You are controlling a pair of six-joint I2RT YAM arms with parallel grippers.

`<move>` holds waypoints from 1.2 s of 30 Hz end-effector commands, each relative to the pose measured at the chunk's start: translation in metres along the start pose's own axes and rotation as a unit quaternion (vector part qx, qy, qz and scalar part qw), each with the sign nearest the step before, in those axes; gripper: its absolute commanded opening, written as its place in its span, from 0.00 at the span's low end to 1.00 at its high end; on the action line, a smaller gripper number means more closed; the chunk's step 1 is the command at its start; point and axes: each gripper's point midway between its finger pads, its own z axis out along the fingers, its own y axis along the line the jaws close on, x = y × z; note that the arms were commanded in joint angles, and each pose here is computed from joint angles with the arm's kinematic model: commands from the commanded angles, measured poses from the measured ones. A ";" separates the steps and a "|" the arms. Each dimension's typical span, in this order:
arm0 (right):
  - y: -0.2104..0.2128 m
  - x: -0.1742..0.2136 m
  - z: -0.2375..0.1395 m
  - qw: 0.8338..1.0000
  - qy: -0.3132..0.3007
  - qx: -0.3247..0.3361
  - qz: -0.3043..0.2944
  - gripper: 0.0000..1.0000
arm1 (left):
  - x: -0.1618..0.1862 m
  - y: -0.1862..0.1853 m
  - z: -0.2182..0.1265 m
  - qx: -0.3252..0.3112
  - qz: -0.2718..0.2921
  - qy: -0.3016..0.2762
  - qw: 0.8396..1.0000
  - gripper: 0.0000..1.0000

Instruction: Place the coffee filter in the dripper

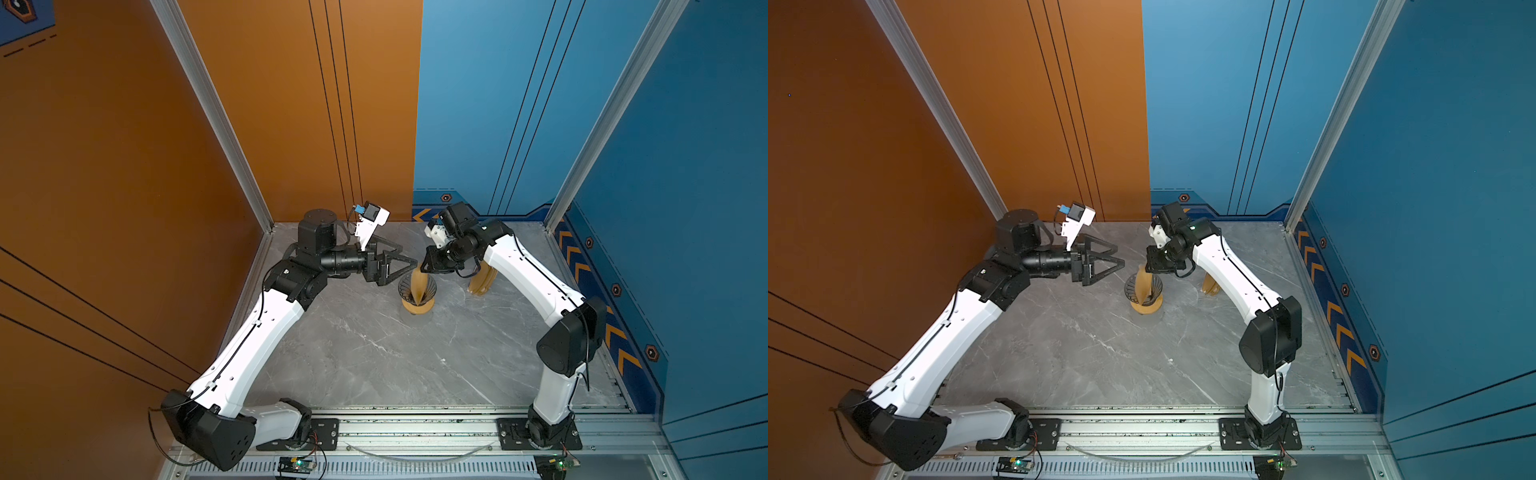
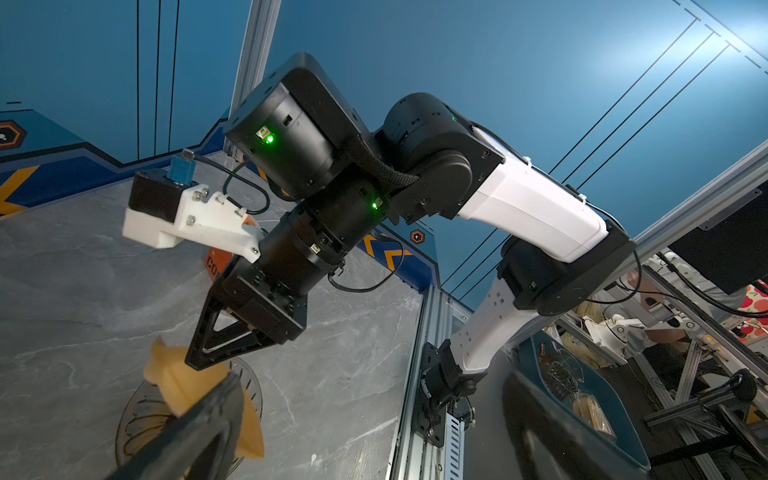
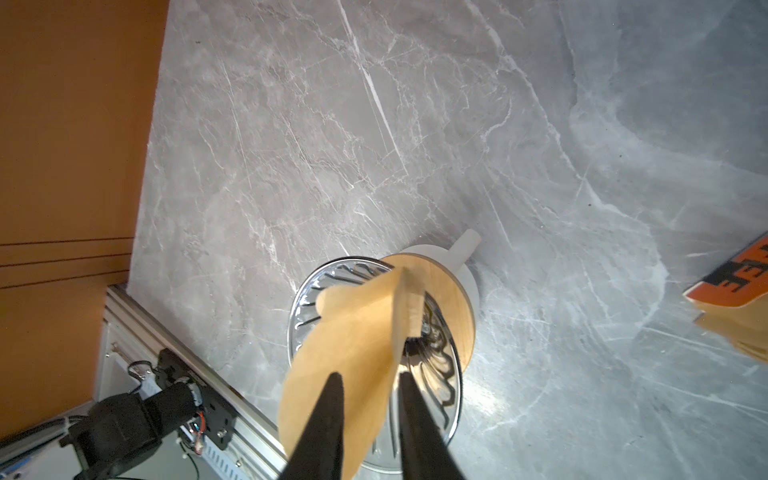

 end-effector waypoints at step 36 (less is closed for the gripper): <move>-0.018 0.021 -0.012 0.991 0.005 0.113 -0.068 0.66 | 0.086 0.172 0.009 -0.288 -0.138 0.167 0.933 0.98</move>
